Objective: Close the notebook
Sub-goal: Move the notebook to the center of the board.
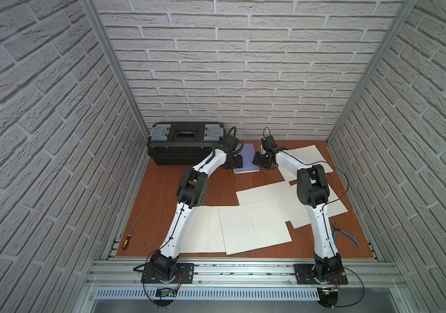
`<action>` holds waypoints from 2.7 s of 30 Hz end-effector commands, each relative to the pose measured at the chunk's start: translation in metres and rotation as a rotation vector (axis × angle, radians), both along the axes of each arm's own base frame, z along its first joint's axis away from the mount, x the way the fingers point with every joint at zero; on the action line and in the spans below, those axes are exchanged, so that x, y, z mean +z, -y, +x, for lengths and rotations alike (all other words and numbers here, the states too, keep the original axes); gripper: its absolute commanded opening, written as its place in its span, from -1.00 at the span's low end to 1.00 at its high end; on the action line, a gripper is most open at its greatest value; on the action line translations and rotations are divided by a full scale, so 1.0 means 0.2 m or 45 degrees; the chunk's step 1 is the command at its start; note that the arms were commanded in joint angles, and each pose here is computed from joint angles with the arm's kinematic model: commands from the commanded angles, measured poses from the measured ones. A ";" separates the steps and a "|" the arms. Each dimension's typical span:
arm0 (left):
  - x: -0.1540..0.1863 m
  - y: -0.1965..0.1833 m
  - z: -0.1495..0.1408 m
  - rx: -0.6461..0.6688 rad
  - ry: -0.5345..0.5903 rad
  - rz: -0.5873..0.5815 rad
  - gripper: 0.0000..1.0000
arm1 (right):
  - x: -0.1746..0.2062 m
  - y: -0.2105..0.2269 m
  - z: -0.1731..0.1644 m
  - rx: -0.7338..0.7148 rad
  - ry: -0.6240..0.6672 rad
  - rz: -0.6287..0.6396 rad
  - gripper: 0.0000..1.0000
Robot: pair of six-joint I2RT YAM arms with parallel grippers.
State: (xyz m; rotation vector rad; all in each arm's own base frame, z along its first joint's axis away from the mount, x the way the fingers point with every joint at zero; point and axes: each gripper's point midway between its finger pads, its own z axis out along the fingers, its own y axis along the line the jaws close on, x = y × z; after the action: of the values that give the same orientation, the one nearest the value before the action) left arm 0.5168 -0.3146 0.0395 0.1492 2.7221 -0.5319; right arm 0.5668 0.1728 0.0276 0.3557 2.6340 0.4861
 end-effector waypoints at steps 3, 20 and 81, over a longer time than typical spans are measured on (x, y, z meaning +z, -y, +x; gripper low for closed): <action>-0.18 0.07 -0.05 -0.062 -0.080 -0.039 0.18 | -0.17 -0.22 -0.17 0.114 -0.153 0.144 -0.24; -0.08 0.04 -0.07 -0.062 -0.018 0.024 0.34 | -0.16 -0.21 -0.22 0.103 -0.154 0.154 -0.24; 0.36 -0.08 -0.07 -0.108 0.272 0.256 0.74 | 0.17 -0.07 -0.16 0.105 -0.014 0.075 0.08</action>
State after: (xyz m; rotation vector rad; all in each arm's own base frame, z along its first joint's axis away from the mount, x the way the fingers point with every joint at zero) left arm 0.5063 -0.3017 0.0802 0.3406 2.6192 -0.2682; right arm 0.5328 0.1926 0.0340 0.2931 2.6887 0.6155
